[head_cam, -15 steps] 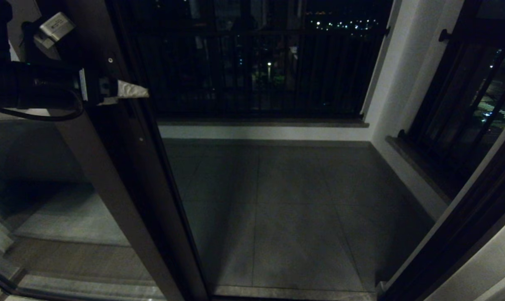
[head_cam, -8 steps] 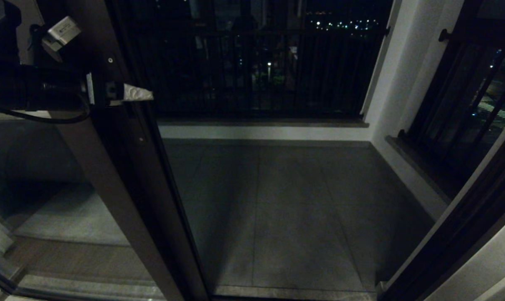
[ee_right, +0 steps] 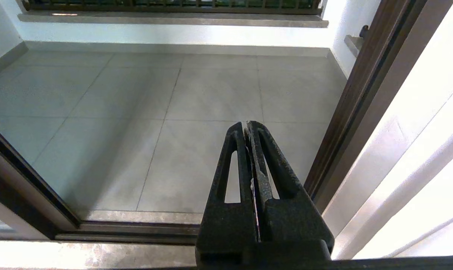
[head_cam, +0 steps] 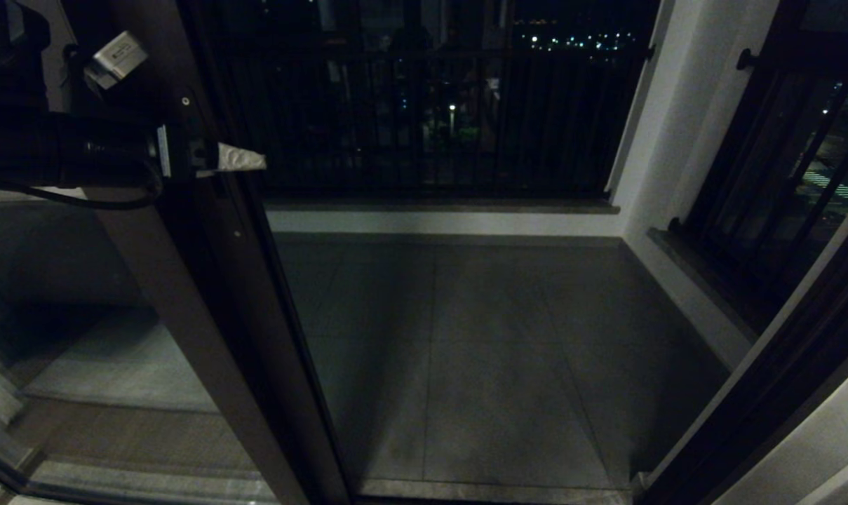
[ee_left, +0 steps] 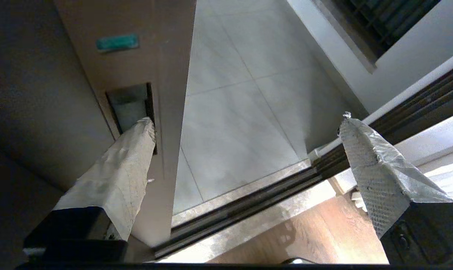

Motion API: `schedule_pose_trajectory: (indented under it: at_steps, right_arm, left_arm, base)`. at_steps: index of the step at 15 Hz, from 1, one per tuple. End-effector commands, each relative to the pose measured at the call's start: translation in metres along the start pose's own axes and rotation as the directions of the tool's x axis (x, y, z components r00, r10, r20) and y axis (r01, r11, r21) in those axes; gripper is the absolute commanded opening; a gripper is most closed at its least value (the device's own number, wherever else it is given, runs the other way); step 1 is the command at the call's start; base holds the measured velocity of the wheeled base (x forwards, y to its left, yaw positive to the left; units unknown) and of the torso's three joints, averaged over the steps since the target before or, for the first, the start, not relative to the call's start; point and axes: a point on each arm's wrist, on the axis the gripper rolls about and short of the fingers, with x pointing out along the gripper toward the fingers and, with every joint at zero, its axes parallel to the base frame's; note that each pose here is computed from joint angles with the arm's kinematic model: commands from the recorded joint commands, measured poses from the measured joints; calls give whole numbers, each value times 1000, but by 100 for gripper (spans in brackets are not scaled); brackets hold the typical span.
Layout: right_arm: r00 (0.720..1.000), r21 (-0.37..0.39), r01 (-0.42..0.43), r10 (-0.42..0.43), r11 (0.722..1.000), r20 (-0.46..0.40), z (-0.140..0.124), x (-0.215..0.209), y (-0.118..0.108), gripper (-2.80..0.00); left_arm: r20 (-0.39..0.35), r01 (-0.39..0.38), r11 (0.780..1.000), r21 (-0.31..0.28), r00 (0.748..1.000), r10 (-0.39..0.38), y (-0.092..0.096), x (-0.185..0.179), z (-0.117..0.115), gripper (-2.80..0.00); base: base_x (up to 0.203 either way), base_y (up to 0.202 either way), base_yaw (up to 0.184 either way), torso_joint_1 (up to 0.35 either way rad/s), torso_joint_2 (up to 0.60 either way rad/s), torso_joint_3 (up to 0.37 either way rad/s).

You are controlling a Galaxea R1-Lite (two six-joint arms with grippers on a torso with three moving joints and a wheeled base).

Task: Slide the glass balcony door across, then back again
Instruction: Close the slid door

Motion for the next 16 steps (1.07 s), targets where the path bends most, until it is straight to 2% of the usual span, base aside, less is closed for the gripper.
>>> schedule_pose_trajectory:
  at_steps: [1, 16]
  right_arm:
    - [1000, -1, -1, 1, 1000, -2, 0, 0, 0, -280]
    - [1000, -1, -2, 2, 1000, -2, 0, 0, 0, -280]
  left_arm:
    - [-5, -2, 1000, -2, 1000, 2, 0, 3, -1, 0]
    - [-11, 34, 999, 14, 999, -34, -13, 12, 0, 0]
  base:
    - [0, 0, 0, 0, 0, 0]
    - [0, 0, 0, 0, 0, 0]
